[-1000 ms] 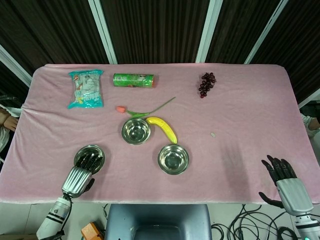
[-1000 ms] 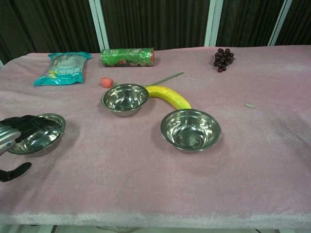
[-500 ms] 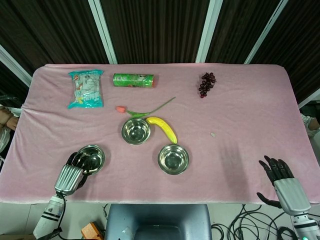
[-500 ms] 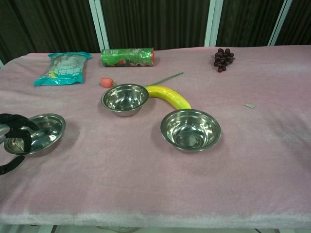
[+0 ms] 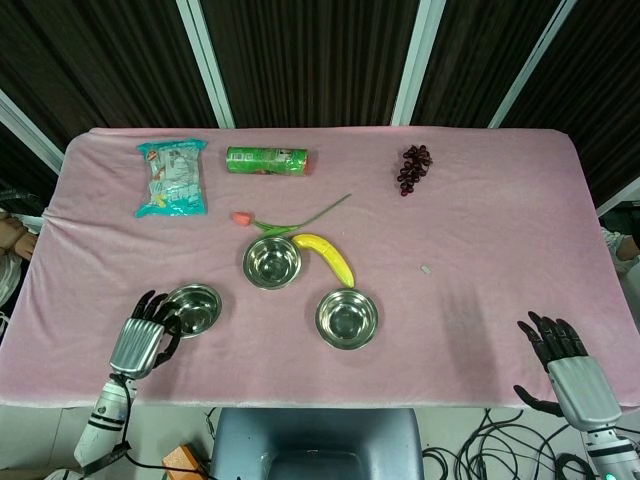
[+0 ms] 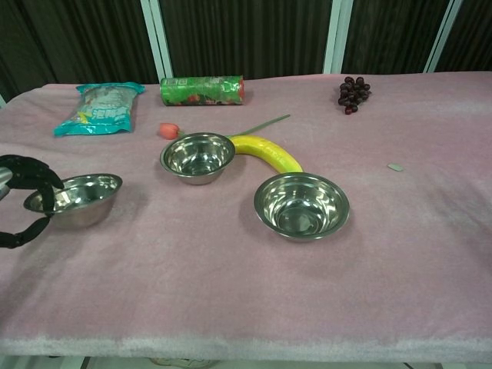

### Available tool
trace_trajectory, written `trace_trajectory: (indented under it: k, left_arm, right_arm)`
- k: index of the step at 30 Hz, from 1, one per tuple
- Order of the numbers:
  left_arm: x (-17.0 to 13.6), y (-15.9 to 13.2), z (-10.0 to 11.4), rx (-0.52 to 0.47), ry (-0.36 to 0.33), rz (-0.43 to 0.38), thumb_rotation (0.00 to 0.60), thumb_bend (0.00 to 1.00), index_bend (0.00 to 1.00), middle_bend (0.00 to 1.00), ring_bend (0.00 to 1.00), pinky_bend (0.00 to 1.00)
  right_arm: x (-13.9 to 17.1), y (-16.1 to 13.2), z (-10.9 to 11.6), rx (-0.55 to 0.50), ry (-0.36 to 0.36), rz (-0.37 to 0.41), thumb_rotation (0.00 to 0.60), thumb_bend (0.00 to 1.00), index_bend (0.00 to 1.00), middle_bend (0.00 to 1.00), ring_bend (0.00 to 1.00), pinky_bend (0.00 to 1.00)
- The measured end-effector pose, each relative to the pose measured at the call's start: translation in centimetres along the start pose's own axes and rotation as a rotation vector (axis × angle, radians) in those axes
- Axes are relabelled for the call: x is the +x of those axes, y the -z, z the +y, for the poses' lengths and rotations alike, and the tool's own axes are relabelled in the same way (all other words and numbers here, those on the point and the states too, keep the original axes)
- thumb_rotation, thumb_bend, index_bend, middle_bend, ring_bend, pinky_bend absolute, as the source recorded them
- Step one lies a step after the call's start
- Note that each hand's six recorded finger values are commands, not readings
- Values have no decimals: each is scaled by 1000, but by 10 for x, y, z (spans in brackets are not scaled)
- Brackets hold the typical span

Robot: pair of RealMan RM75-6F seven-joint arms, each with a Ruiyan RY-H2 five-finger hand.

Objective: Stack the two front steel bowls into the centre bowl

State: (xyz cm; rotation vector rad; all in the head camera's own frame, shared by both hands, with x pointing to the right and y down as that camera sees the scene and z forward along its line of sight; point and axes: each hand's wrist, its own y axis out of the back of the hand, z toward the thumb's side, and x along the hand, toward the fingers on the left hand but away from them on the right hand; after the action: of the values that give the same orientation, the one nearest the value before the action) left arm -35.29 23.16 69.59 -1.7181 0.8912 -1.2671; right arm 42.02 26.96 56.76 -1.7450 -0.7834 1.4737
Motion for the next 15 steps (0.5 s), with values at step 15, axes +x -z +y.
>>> trace_trajectory:
  k: [15]
  left_arm:
    - [89,-51,42,-55,-135,-33,600,399,678,329,169,138]
  right_arm:
    - [2,8,7,-27,13,-16,600,341,0,0,0,0]
